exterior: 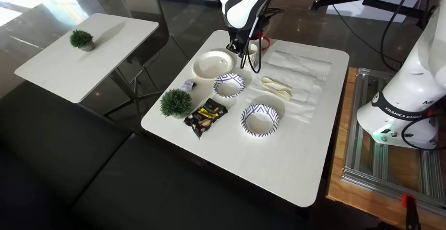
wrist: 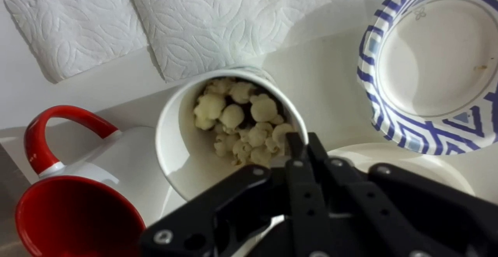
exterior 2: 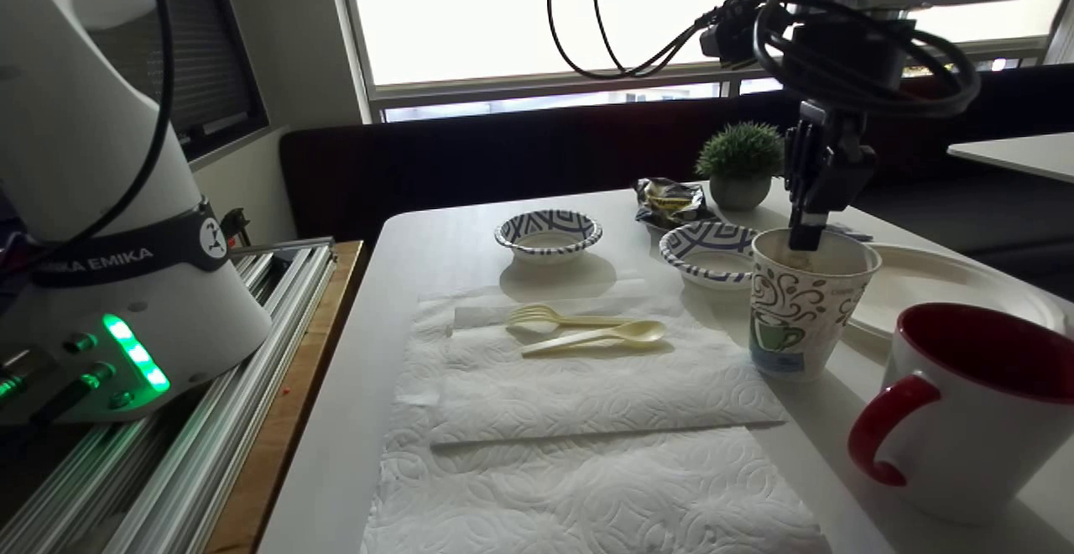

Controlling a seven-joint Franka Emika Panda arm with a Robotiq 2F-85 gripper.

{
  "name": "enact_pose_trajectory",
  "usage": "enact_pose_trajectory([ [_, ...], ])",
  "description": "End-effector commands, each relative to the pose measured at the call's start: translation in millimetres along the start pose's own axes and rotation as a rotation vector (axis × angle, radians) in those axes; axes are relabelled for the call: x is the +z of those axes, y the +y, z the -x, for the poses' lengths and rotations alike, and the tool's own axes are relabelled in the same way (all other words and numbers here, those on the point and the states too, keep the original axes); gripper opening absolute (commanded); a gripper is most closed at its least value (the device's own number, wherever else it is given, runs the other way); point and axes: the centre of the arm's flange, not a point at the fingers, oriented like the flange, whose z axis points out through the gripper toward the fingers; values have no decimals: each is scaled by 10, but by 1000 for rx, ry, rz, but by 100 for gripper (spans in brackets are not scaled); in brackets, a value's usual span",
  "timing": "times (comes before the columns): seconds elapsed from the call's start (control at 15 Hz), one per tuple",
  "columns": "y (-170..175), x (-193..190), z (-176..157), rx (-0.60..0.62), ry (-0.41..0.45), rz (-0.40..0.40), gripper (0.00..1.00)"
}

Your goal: Pour the contents from the cup onto the white plate

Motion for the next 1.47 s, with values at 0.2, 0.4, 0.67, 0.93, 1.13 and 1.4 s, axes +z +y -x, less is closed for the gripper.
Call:
enact_pose_trajectory([
  [0.2, -3, -398, 131, 55, 44, 32, 1],
  [0.4, 20, -766, 127, 100, 62, -46, 1],
  [0.67, -25, -1183, -7, 64, -21, -262, 1],
  [0.93, -97, -1262, 47, 36, -64, -313, 1],
  [1.13, -81, -1293, 22, 34, -71, -319, 4],
  [1.4, -92, -1011, -197, 35, -71, -370, 1],
])
